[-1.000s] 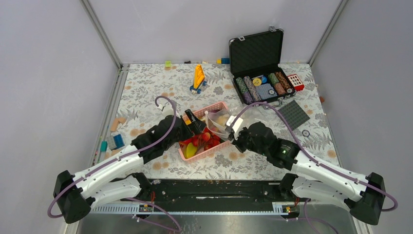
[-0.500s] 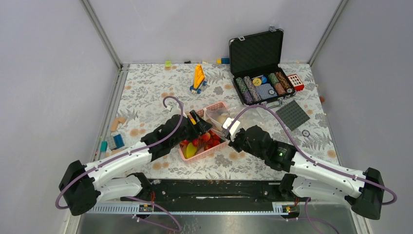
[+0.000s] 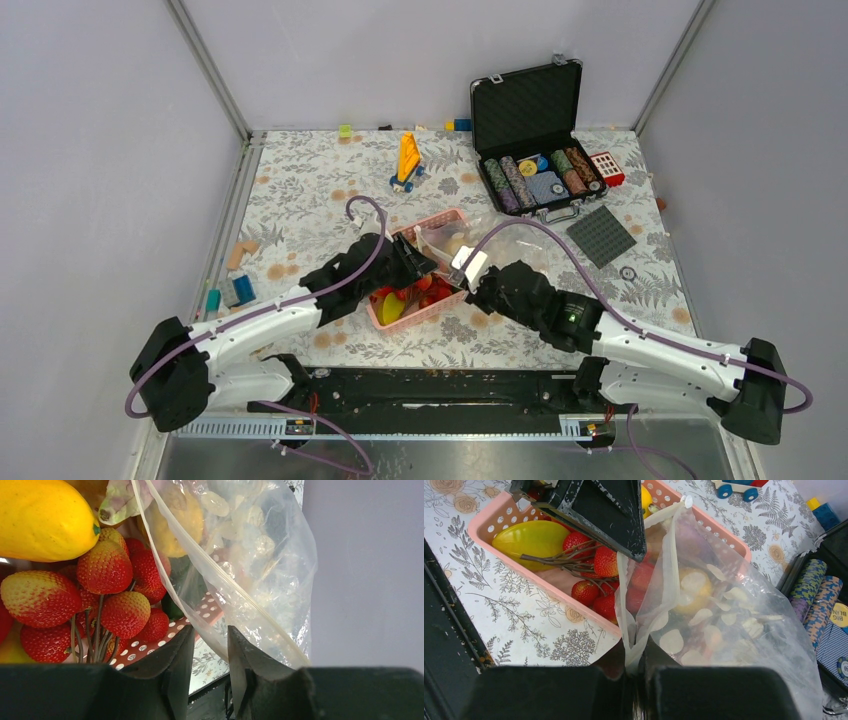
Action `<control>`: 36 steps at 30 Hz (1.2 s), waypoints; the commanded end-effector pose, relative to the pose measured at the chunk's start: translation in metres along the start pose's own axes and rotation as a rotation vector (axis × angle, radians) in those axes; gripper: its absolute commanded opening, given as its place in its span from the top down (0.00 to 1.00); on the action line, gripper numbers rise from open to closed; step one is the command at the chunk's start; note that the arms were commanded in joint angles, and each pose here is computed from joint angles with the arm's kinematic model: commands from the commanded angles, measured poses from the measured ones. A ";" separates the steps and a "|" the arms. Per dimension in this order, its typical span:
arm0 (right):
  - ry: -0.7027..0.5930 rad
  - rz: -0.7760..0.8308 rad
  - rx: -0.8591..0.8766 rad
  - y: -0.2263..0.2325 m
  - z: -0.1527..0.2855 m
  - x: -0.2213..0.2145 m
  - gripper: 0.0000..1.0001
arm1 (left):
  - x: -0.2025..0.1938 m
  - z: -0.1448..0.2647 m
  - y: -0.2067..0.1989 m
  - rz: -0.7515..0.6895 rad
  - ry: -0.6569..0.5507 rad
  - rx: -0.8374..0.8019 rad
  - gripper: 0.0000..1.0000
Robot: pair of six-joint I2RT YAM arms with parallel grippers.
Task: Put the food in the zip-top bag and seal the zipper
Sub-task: Open the zipper of the food storage bag at the center of the board.
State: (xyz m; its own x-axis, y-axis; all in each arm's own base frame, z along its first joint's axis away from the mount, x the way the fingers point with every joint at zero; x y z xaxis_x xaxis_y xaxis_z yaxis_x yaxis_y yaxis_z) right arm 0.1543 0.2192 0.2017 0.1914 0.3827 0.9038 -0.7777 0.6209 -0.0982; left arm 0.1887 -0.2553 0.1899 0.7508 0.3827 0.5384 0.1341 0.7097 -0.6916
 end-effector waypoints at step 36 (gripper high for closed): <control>-0.321 -0.728 -0.300 -0.032 0.105 0.105 0.00 | 0.082 0.081 -0.116 -0.653 -0.218 -0.433 1.00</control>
State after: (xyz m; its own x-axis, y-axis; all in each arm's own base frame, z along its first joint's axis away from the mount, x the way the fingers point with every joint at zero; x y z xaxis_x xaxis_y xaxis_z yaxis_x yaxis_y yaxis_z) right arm 0.1215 0.1724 0.3463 0.3604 -0.2822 0.8891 -0.5317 0.7210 0.4444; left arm 0.1959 -0.2573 0.3193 0.4173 0.1325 0.8991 0.6317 0.6689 -0.3918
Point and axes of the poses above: each gripper's point midway between its finger pads, its own z axis back along the fingers, its own y axis along the line the jaws close on, x = y × z, the point moved 6 cm from there along z, back along the fingers, and after that the axes turned 11 degrees about -z, right-handed, at the moved point
